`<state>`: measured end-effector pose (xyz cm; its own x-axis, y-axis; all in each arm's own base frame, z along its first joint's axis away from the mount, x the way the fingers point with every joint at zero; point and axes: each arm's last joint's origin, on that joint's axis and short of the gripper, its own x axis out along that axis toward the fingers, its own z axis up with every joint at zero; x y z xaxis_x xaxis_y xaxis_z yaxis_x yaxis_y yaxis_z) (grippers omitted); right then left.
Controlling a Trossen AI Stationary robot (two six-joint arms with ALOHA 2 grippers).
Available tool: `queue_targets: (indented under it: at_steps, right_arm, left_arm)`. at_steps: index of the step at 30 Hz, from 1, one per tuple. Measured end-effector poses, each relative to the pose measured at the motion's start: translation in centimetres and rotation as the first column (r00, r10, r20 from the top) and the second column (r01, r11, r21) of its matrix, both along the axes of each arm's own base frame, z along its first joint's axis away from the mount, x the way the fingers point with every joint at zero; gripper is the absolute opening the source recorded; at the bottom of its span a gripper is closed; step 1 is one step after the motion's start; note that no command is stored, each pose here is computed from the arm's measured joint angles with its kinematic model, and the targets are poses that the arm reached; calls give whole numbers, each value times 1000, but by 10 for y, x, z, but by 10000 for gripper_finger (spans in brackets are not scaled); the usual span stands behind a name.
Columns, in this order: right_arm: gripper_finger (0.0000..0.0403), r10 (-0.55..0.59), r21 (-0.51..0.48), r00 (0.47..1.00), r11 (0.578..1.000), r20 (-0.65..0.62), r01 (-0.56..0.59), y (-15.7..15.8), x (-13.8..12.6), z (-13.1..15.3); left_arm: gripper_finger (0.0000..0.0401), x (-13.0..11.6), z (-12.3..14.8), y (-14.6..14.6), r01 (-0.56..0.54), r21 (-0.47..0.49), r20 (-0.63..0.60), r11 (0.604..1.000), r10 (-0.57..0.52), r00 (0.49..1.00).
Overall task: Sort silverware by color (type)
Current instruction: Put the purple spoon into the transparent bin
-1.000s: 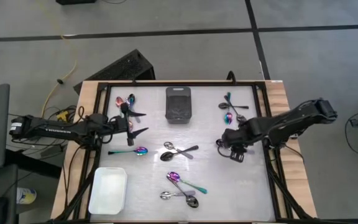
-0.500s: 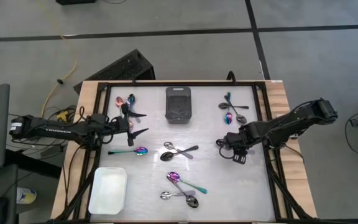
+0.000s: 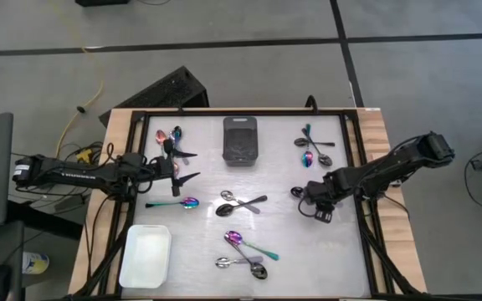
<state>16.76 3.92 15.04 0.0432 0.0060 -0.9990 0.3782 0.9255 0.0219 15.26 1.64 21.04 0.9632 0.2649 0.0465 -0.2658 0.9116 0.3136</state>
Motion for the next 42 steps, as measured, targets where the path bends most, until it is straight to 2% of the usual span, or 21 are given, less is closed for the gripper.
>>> queue_targets:
  at_steps: [4, 7, 16, 27, 35, 42]
  right_arm:
    - [211, -27, 6, 1000, 1000, 2, 27, -1, -4, -9]
    - [190, -29, 5, 1000, 1000, -1, 29, -1, -6, -11]
    - [69, -29, 3, 1000, 1000, 1, 29, -2, -6, -11]
    - [69, 6, 16, 998, 1000, 55, -7, 1, 7, 6]
    - [71, 23, 6, 998, 1000, 66, -23, 4, 18, 37]
    - [73, 51, -12, 974, 999, 223, -50, 8, 40, 76]
  left_arm:
    - [276, 0, 0, 0, 0, 0, 0, 1000, 0, 1000]
    - [276, 0, 0, 0, 0, 0, -1, 1000, 0, 1000]
    - [276, 0, 0, 0, 0, -1, 0, 1000, 0, 1000]
    - [276, 0, 0, 0, 1, -16, 4, 1000, -1, 1000]
    - [276, 0, 0, 0, 1, -18, 5, 1000, -1, 1000]
    - [276, 0, 0, 0, 1, -18, 5, 1000, -1, 1000]
